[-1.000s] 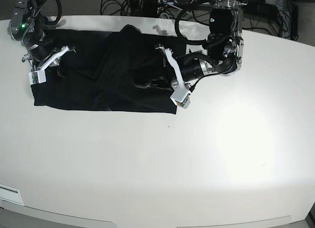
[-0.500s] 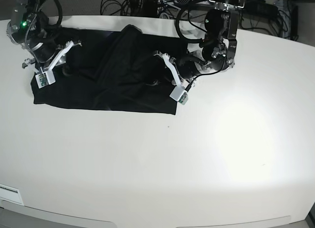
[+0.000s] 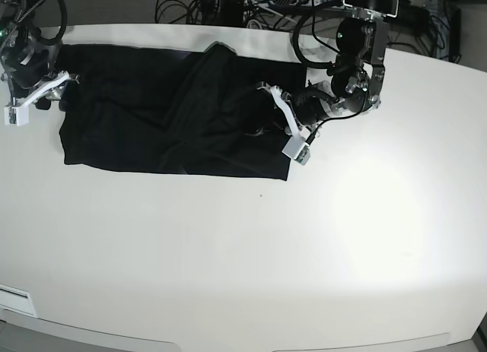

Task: Fold the T-shirt properly
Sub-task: 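Fold the strip end toward the right gripper with the left gripper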

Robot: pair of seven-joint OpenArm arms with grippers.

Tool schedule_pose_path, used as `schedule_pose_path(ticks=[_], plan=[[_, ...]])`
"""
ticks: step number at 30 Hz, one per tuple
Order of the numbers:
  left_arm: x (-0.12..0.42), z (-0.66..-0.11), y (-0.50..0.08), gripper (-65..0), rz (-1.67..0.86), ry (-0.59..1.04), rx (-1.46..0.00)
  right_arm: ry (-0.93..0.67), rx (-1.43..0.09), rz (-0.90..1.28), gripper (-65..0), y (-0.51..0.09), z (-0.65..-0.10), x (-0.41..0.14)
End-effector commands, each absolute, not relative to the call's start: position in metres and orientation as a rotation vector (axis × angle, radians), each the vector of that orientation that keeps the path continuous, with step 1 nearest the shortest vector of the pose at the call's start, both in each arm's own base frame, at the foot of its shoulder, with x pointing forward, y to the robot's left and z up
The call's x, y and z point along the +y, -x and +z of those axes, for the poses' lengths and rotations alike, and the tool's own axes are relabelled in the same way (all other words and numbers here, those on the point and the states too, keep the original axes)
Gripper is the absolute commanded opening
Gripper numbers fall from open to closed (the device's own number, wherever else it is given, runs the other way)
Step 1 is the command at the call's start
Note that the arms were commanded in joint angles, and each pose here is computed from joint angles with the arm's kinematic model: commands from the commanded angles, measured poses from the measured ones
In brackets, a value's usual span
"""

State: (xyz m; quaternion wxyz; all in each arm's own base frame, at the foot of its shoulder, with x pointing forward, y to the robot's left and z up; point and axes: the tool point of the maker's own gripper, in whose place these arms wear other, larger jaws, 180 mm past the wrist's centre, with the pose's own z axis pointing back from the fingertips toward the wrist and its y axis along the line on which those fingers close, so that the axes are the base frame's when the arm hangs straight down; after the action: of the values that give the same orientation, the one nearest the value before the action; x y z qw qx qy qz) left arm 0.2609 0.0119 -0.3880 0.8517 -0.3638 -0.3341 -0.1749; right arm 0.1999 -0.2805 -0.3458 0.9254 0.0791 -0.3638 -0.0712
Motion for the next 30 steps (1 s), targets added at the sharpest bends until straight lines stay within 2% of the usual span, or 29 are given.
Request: schedule_pose_path(ticks=[1, 9, 19, 26, 28, 30], plan=[[0.030, -0.409, -0.255, -65.0, -0.394, 0.650, -0.624, -0.201, -0.788, -0.155, -27.5, -0.205, -0.339, -0.283], [0.028, -0.407, -0.255, -65.0, -0.384, 0.669, -0.627, -0.585, -0.748, -0.266, -27.5, -0.189, -0.363, -0.257], [0.027, -0.405, -0.255, -65.0, -0.380, 0.677, -0.629, -0.687, -0.801, -0.225, -27.5, -0.212, -0.359, -0.237], [0.027, -0.405, -0.255, -65.0, -0.380, 0.677, -0.629, -0.675, -0.719, -0.109, -27.6, -0.221, -0.375, -0.207], [0.026, -0.404, -0.254, -65.0, -0.394, 0.686, -0.633, -0.661, -0.720, -0.091, -30.8, -0.224, -0.375, -0.207], [0.018, -0.397, -0.251, -65.0, -0.422, 0.738, -0.648, -0.648, -0.730, -0.082, -42.8, -0.228, -0.373, -0.211]])
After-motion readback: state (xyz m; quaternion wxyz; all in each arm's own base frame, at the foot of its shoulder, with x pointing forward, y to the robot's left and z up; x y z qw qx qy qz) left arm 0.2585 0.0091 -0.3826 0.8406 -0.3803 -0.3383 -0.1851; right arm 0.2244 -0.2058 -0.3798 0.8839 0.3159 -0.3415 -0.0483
